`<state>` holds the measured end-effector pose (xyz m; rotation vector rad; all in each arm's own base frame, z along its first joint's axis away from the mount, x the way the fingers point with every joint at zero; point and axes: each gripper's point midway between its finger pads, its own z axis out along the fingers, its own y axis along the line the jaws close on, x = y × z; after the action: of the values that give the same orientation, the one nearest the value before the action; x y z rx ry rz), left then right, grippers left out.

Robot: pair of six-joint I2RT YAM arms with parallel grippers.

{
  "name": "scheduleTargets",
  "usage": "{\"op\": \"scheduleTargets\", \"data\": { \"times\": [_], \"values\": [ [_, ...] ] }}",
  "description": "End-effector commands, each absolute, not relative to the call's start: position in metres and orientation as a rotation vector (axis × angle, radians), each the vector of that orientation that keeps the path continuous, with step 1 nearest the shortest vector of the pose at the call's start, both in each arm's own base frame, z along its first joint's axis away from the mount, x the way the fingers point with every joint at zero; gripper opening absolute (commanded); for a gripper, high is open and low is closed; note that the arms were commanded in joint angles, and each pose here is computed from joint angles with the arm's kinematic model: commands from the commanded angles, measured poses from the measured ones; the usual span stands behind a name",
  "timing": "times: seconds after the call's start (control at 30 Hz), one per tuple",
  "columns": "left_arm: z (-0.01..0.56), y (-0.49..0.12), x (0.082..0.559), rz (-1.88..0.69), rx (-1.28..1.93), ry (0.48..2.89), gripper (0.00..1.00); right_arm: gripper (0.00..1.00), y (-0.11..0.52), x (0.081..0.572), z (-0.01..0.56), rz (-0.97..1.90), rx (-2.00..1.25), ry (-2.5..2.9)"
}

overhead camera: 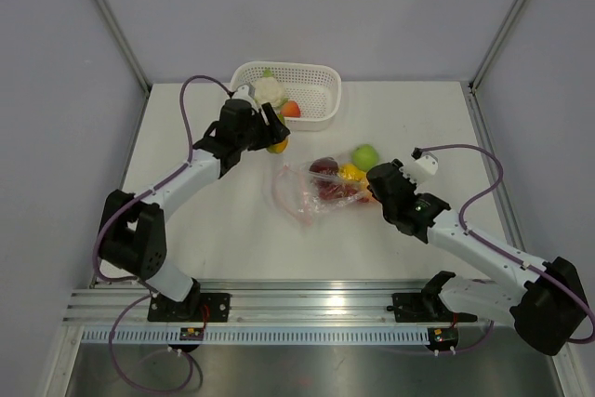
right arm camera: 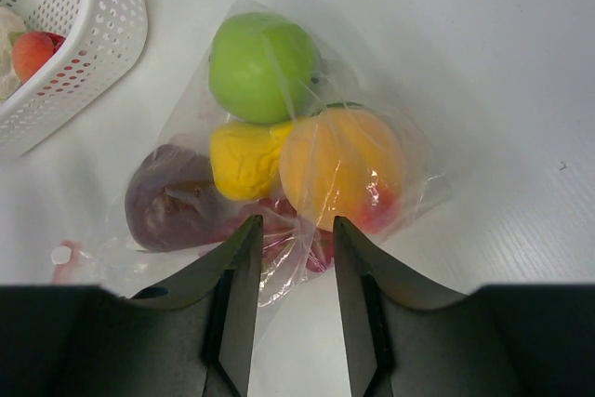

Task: Open the zip-top bag and remove the fake food
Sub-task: Place the fake fruit in the bin.

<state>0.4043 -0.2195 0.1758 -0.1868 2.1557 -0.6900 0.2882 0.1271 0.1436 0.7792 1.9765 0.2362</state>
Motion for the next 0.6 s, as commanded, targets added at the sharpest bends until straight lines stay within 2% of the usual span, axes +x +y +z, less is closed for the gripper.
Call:
{"op": "scheduleTargets", "data": {
  "times": [0.0, 0.13, 0.57],
  "values": [
    [0.231, -0.220, 0.445, -0.690, -0.222, 1.986, 0.61, 0.44, 0.125, 0.297, 0.173, 0.220, 0.713, 1.932],
    [0.240, -0.221, 0.474, -0.678, -0.209, 1.984, 0.61, 0.54, 0.123, 0.295, 0.164, 0.234, 0.712, 1.921],
    [0.242, -0.199, 0.543, -0.662, -0.284, 1.844, 0.61, 0.55, 0.137, 0.288, 0.169, 0.386, 0.682, 1.913]
  ]
}}
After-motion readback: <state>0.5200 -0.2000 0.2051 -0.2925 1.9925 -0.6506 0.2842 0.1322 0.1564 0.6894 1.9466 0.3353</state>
